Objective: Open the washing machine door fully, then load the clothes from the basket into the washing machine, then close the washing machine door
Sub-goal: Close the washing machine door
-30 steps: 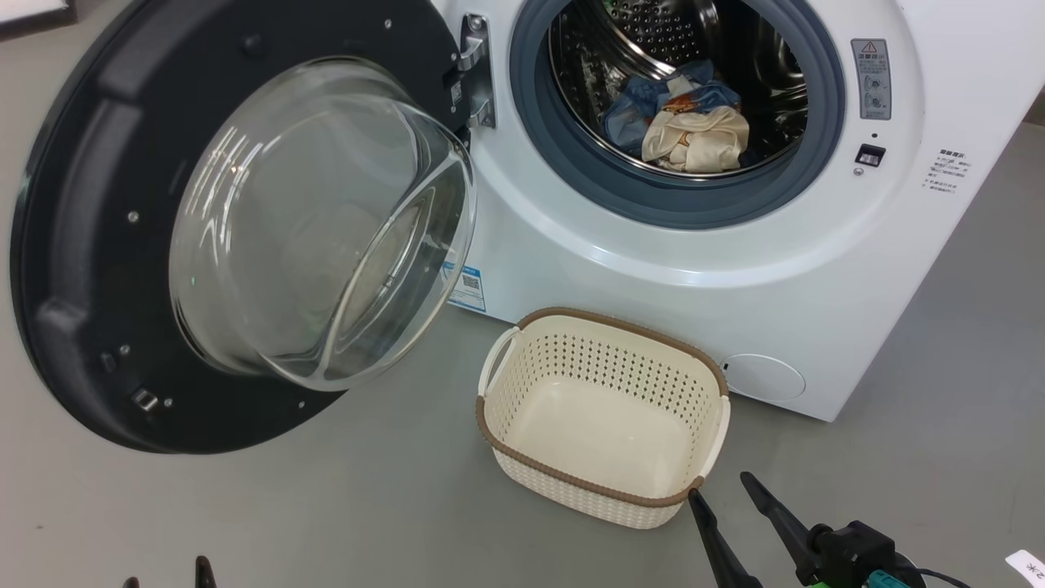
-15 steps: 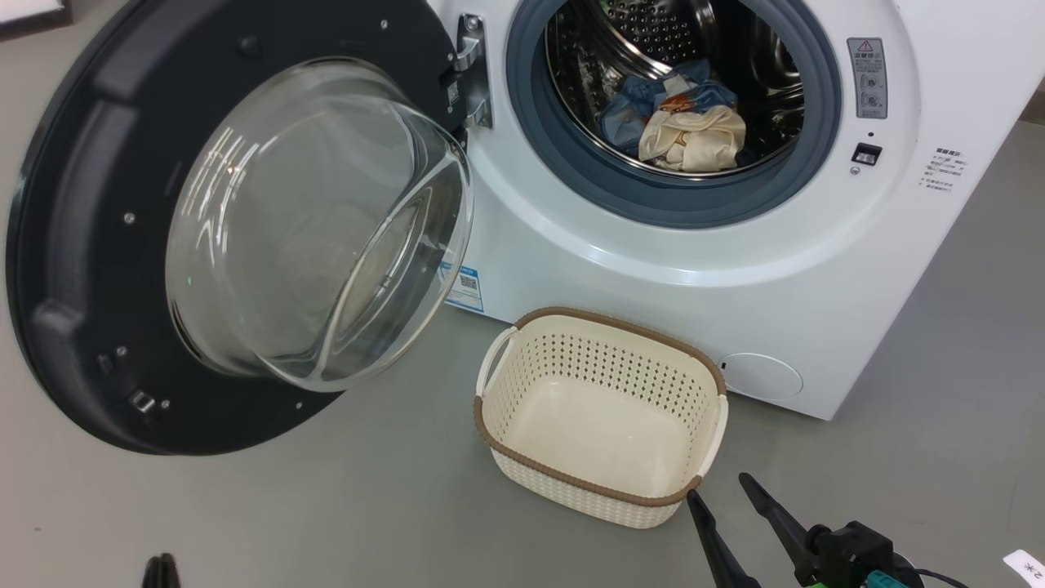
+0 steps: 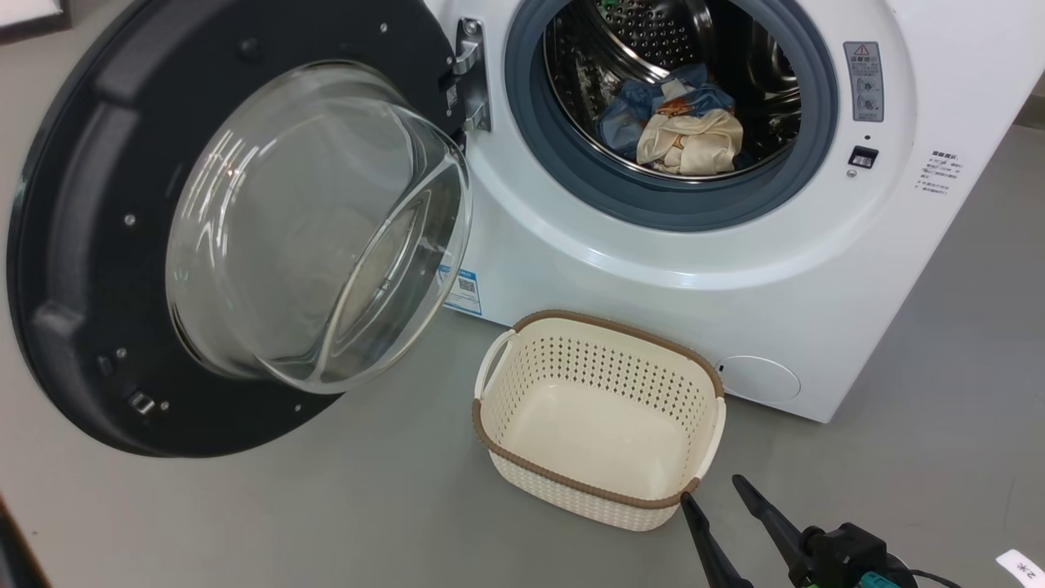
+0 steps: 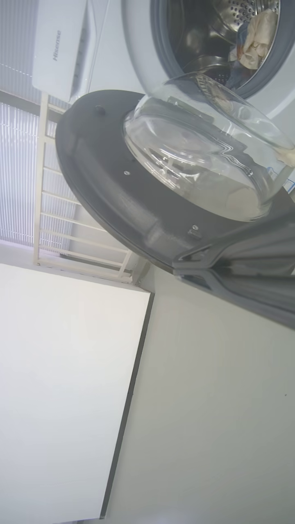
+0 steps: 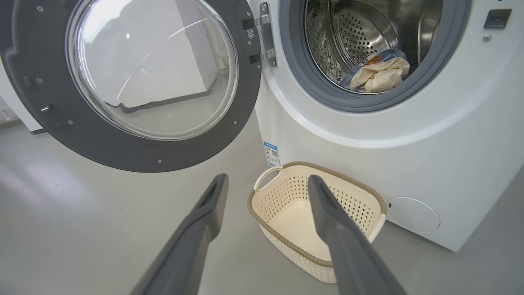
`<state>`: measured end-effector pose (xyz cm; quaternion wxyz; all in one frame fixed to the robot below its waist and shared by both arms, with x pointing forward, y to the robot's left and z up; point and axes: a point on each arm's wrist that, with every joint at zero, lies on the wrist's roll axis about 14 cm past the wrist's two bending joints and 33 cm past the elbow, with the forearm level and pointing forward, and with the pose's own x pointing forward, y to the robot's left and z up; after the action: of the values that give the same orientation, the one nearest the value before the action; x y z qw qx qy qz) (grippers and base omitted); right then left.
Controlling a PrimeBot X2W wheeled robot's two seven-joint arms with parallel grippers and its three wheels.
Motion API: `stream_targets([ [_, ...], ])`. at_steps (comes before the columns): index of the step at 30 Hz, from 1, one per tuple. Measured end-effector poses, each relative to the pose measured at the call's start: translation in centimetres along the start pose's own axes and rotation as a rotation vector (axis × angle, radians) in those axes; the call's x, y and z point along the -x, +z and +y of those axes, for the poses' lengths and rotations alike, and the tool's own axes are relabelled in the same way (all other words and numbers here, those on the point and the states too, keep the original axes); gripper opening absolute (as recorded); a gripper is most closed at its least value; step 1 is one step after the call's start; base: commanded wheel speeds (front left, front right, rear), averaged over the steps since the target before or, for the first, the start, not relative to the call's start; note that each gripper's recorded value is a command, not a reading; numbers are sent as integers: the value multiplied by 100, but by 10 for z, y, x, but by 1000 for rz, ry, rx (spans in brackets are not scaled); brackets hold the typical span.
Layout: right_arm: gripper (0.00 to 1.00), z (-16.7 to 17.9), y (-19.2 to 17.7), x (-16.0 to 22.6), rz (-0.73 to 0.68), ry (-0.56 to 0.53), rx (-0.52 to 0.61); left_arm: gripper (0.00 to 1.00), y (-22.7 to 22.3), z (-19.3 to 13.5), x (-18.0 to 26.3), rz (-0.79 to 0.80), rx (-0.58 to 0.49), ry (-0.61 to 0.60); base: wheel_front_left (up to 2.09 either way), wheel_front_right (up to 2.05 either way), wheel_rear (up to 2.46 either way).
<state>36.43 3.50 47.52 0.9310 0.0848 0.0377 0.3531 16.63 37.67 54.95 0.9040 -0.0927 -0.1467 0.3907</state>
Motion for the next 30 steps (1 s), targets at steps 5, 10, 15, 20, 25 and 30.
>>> stream_targets([
  [5, 100, 0, 0, 1, 0, -1, -2, 0, 41, 14, -31, -123, 135, 3, 0, 0, 0],
  [10, 100, -1, -1, 2, 2, -5, -4, 0, 93, 32, -72, -245, 221, 8, 0, 0, 0],
  [15, 100, -5, -3, 3, 7, -12, -5, 0, 110, 38, -100, -241, 325, 5, 0, 0, 0],
  [20, 100, -10, -6, 4, 13, -20, -10, 0, 117, 49, -125, -213, 458, 34, 0, 0, 0],
  [25, 100, -15, -8, 5, 20, -27, -9, 0, 105, 63, -143, -144, 597, 73, 0, 0, 0],
  [30, 100, -22, -9, 5, 24, -34, -4, 0, 79, 74, -155, -42, 755, 123, 0, 0, 0],
])
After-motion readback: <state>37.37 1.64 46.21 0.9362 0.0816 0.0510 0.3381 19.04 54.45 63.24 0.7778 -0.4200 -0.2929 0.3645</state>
